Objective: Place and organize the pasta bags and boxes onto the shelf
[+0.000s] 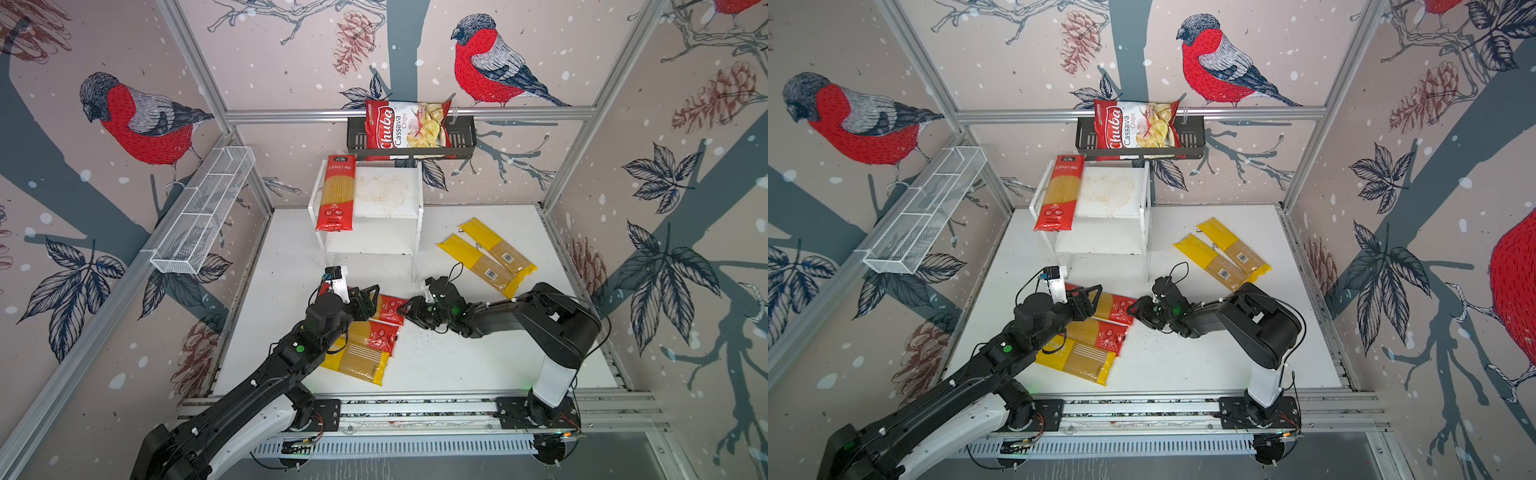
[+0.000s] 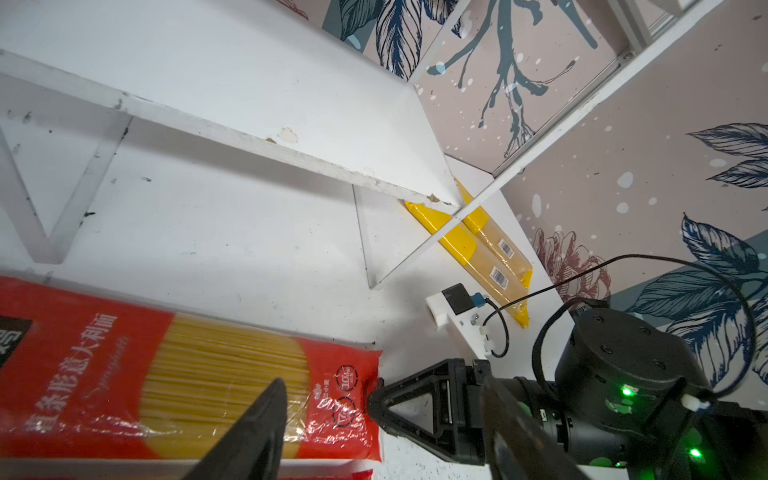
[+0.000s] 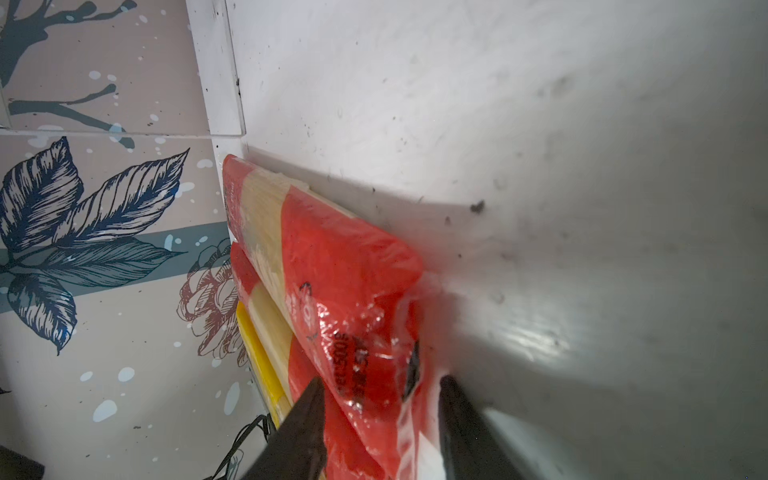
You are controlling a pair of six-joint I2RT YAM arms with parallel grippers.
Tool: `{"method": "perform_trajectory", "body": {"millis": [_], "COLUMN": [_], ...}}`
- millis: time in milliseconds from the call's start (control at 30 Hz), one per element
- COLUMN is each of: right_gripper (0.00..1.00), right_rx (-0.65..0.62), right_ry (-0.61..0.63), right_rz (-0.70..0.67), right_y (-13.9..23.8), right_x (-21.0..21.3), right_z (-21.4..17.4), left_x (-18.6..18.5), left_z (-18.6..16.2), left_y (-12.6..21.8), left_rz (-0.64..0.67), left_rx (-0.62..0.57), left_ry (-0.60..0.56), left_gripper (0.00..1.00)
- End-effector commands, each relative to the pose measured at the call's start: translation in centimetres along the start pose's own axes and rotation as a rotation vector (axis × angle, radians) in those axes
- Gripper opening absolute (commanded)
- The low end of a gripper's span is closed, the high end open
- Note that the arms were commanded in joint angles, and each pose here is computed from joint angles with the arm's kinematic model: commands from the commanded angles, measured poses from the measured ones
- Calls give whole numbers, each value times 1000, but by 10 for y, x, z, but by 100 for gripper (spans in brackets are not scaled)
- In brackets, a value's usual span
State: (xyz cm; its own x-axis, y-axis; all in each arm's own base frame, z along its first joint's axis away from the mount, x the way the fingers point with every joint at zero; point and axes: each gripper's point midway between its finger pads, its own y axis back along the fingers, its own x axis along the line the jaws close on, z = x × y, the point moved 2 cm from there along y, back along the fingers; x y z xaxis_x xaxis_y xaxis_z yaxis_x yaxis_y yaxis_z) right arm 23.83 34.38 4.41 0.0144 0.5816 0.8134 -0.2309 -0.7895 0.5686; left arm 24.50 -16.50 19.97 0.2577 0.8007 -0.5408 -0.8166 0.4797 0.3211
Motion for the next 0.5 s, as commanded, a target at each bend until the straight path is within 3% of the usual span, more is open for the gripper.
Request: {"method": "perform_trajectory", "body": {"millis": [0, 200, 467], "right_gripper": [35, 13, 0], "right_rx": [25, 17, -1], "right_ry": [5, -19, -15], "right_rz": [27, 42, -60], "right_y": [-3, -1, 25], "right_x": [6, 3, -33], "right_z": [-3, -3, 1], "left_x": [-2, -5, 0], "left_z": [3, -3, -14], "left_y": [-4, -7, -10], "left_rz": [-10, -40, -43], "left_rx": [-21, 5, 26], "left_ry": [-9, 32, 33], "left_gripper": [72, 72, 72]}}
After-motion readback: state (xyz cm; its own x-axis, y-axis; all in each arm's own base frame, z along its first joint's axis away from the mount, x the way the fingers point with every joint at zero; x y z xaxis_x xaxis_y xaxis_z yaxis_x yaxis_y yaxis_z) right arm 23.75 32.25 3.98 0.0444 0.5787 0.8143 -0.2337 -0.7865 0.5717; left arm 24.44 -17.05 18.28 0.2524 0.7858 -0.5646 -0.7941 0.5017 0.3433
